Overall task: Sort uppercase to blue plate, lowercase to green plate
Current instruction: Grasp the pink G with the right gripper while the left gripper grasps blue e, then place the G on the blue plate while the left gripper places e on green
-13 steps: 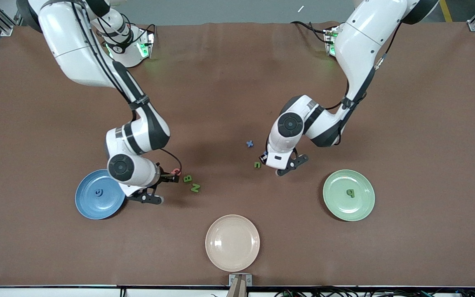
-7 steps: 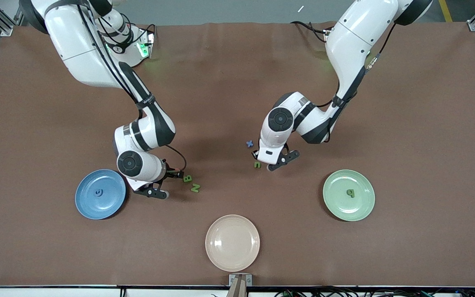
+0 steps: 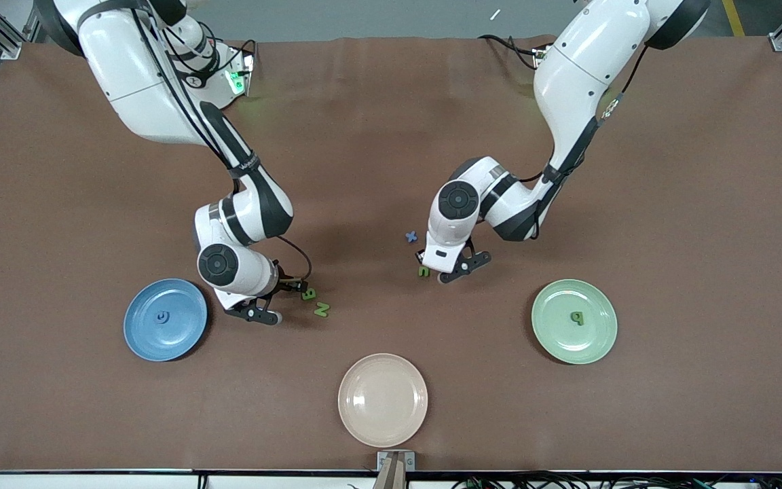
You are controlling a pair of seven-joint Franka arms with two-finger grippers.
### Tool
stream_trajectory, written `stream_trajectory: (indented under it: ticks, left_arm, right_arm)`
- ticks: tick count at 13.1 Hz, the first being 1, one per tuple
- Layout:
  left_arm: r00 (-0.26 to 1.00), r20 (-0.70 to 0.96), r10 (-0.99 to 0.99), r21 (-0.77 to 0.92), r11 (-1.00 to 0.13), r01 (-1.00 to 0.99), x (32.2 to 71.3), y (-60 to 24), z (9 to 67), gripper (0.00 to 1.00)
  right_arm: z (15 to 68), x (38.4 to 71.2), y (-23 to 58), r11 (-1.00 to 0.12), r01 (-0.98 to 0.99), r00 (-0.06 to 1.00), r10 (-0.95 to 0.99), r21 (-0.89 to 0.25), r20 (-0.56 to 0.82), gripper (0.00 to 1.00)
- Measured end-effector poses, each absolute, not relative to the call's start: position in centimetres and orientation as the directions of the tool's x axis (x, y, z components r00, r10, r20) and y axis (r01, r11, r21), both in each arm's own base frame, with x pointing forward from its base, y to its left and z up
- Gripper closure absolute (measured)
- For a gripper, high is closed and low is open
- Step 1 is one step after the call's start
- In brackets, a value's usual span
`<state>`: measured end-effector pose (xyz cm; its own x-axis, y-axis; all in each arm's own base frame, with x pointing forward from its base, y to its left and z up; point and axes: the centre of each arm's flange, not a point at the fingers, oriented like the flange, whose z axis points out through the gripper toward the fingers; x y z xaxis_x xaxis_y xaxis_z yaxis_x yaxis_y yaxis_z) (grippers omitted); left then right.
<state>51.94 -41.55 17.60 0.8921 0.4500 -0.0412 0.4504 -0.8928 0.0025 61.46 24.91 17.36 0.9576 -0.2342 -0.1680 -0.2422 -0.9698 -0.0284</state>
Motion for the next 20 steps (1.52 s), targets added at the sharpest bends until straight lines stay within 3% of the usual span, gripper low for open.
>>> stream_trajectory:
  ticks: [3,8,10,14,17,18,20]
  left_arm:
    - [0.917,-0.018,0.398,0.008,-0.917,0.398,53.2,-40.5,18.0,0.73]
    - [0.911,0.071,0.405,0.054,-0.914,0.402,62.7,-33.2,26.1,0.73]
    - [0.914,0.088,0.395,0.042,-0.919,0.393,65.5,-28.7,28.7,0.73]
    - [0.942,0.087,0.326,0.011,-0.945,0.326,69.0,-18.6,28.4,0.73]
    - [0.946,0.053,0.321,-0.007,-0.947,0.322,69.9,-13.6,25.8,0.73]
    - [0.944,0.041,0.326,-0.011,-0.945,0.327,69.9,-12.9,25.0,0.67]
    - [0.946,0.029,0.323,-0.011,-0.946,0.324,69.8,-13.2,24.2,0.44]
  right_arm:
    - [17.7,61.5,24.9,-0.969,-0.244,0.957,-0.236,-0.029,-0.166,0.57]
    - [17.9,61.7,24.9,-0.969,-0.247,0.959,-0.238,-0.034,-0.156,0.58]
    - [19.7,63.4,23.8,-0.965,-0.259,0.958,-0.251,-0.036,-0.14,0.58]
    - [25.6,68.5,15.1,-0.987,-0.154,0.982,-0.148,-0.047,-0.115,0.58]
    - [25.3,69.9,6.4,-0.999,-0.039,0.995,-0.038,-0.007,-0.097,0.58]
    - [24.9,70.1,4.0,-1.0,-0.006,0.995,-0.005,-0.008,-0.097,0.58]
    - [24.3,70.6,1.0,-0.999,0.043,0.997,0.044,-0.015,-0.069,0.58]
